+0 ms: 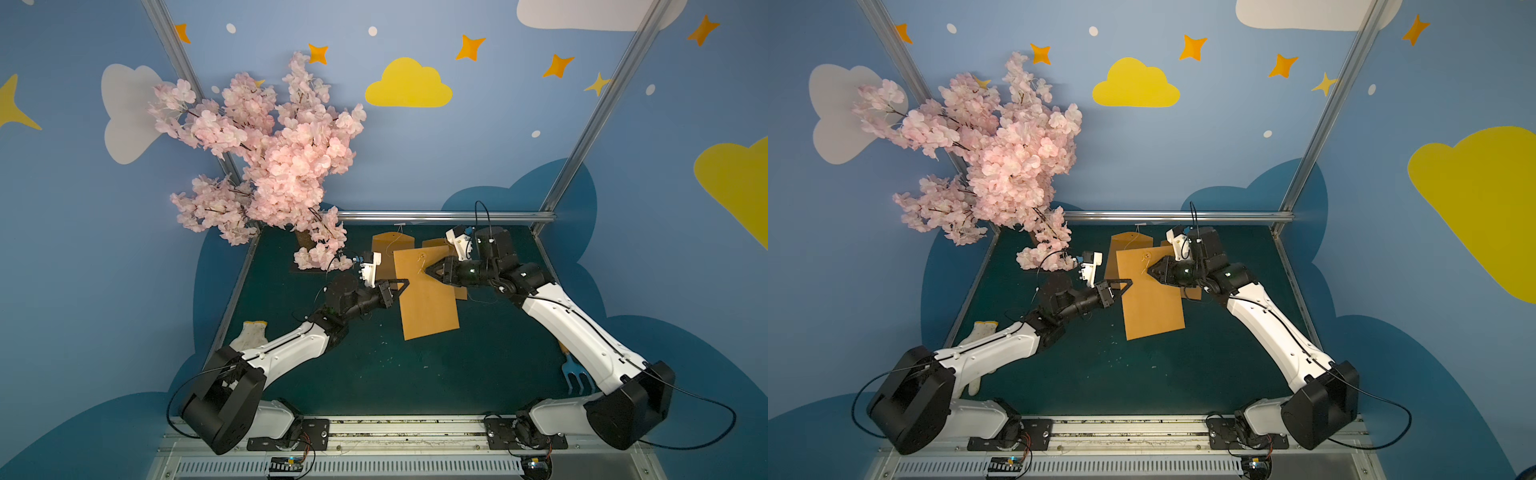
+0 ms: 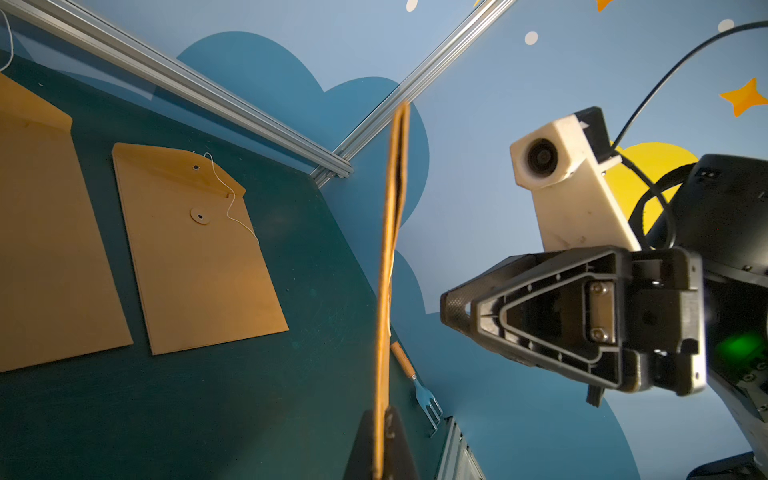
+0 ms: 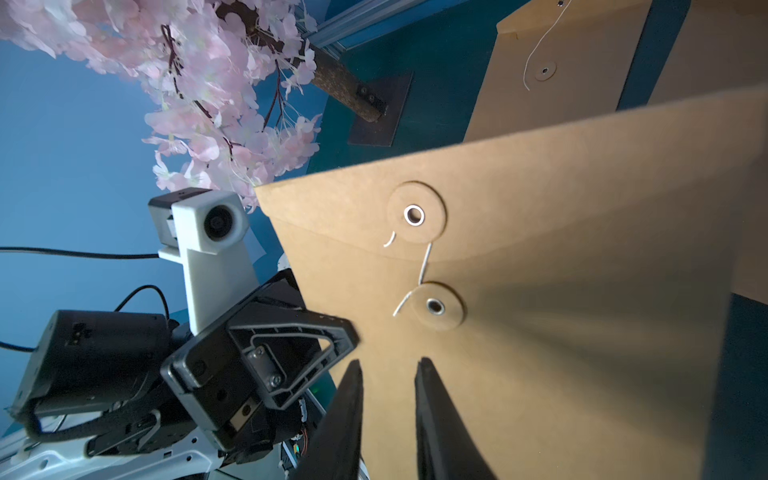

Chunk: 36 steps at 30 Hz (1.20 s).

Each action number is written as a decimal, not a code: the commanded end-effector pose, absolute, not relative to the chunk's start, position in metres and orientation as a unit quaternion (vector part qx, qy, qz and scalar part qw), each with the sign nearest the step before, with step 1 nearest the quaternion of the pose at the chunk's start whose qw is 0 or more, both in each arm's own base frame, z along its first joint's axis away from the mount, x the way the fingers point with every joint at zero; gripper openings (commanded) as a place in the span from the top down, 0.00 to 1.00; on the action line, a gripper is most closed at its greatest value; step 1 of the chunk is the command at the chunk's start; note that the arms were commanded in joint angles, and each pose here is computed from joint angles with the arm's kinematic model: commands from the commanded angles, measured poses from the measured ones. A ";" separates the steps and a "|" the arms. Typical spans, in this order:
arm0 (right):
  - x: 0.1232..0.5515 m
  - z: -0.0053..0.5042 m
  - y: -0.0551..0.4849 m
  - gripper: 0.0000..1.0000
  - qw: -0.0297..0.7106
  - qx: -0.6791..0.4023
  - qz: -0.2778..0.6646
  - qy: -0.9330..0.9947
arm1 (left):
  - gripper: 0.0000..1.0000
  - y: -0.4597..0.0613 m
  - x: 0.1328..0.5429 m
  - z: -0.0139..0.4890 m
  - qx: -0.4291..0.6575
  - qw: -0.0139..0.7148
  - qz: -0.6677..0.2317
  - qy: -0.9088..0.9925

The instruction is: Open the file bag

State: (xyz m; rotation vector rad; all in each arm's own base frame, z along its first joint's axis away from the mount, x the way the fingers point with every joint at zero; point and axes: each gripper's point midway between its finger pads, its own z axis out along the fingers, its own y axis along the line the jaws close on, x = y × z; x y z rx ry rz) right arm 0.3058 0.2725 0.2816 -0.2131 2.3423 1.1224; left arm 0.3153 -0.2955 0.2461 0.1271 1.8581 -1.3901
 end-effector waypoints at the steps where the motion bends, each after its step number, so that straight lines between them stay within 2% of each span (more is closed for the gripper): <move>1: 0.309 0.274 0.282 0.74 0.253 -0.059 0.431 0.864 | 0.98 -0.295 0.313 0.264 0.067 0.436 -0.539 0.717; 24: 0.309 0.257 0.299 0.73 0.220 -0.030 0.456 0.862 | 0.97 -0.302 0.302 0.268 0.086 0.473 -0.509 0.714; 32: 0.309 0.253 0.302 0.74 0.218 -0.026 0.458 0.861 | 0.97 -0.301 0.302 0.272 0.085 0.478 -0.510 0.710; 36: 0.308 0.250 0.304 0.78 0.213 -0.023 0.459 0.862 | 0.97 -0.302 0.303 0.273 0.086 0.478 -0.513 0.708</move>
